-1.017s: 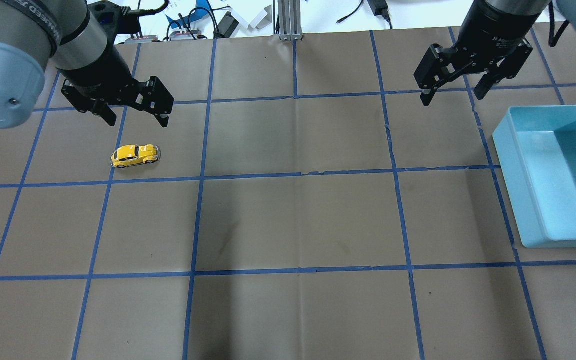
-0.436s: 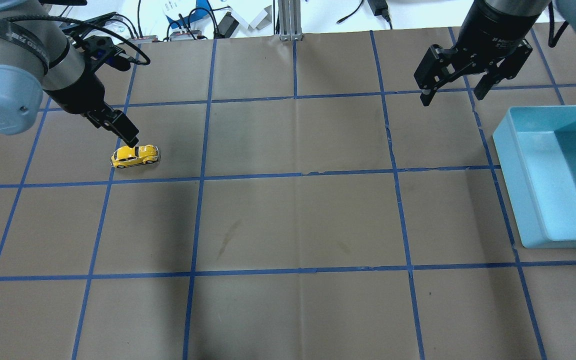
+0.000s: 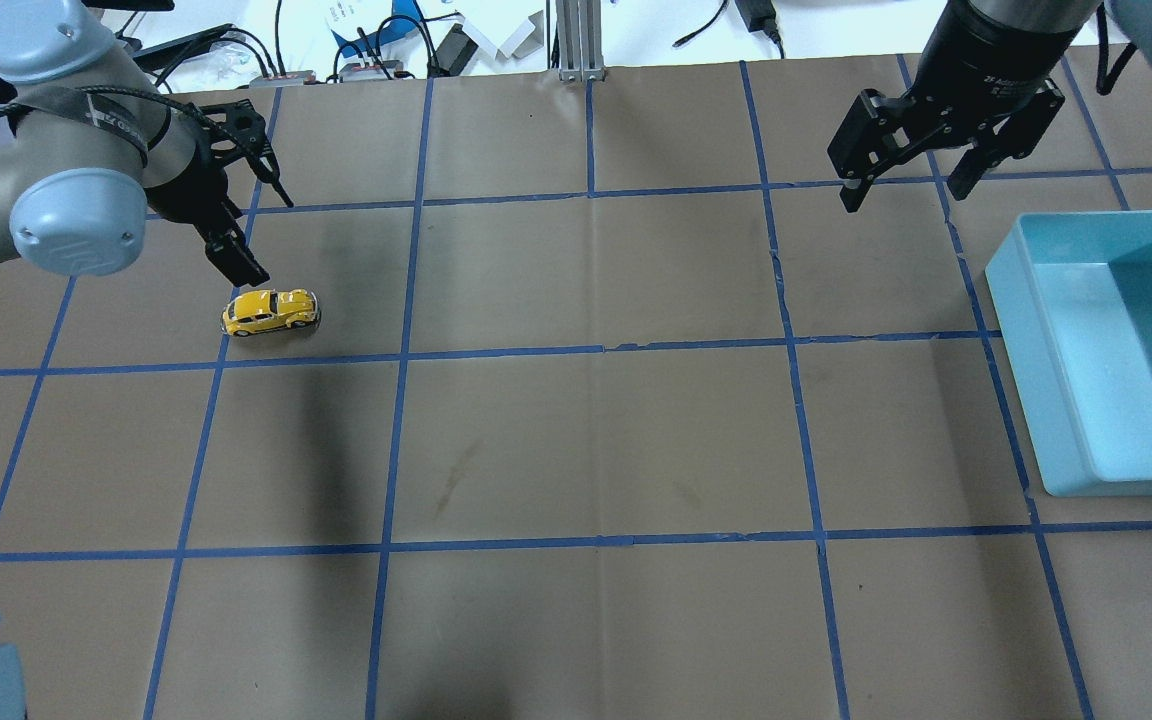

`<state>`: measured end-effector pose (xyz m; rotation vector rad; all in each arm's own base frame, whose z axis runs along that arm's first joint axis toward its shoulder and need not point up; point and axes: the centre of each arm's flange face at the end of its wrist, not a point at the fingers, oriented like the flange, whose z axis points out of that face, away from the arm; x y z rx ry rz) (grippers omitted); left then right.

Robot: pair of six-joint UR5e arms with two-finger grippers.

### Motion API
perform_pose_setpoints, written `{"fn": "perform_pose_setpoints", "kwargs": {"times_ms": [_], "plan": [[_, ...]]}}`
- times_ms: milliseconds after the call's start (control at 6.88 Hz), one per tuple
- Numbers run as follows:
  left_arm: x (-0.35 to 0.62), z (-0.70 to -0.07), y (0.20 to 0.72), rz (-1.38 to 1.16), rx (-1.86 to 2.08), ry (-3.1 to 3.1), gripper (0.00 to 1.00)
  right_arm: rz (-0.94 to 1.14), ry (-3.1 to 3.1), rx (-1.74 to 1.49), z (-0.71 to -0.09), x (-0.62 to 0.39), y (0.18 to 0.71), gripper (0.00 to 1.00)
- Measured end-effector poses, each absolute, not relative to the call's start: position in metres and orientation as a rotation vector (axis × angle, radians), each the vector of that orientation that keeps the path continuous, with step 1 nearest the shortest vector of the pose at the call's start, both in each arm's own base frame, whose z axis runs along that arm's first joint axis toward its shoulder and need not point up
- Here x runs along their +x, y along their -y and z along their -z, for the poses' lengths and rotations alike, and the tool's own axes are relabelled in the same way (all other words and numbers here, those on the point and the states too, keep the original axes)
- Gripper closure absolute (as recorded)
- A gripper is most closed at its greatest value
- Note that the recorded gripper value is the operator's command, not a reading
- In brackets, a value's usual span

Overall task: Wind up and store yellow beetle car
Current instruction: 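Lower the left gripper down over the yellow beetle car, then close the left gripper on the car, pressing it onto the table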

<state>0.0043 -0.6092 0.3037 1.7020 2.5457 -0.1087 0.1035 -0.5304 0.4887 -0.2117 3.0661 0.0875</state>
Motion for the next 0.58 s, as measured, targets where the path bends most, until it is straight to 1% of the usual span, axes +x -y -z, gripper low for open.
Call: {"fn": "perform_pose_setpoints", "kwargs": {"times_ms": [145, 291, 581], "plan": [[0.016, -0.277, 0.611, 0.105, 1.852, -2.425, 0.01, -0.088, -3.066, -0.21, -0.489, 0.104, 0.53, 0.0], [0.028, -0.248, 0.601, 0.109, 1.947, -2.324, 0.03, -0.088, -3.066, -0.207, -0.489, 0.105, 0.53, 0.0], [0.039, -0.204, 0.589, 0.117, 2.027, -2.209, 0.03, -0.089, -3.066, -0.211, -0.489, 0.104, 0.53, 0.0]]}}
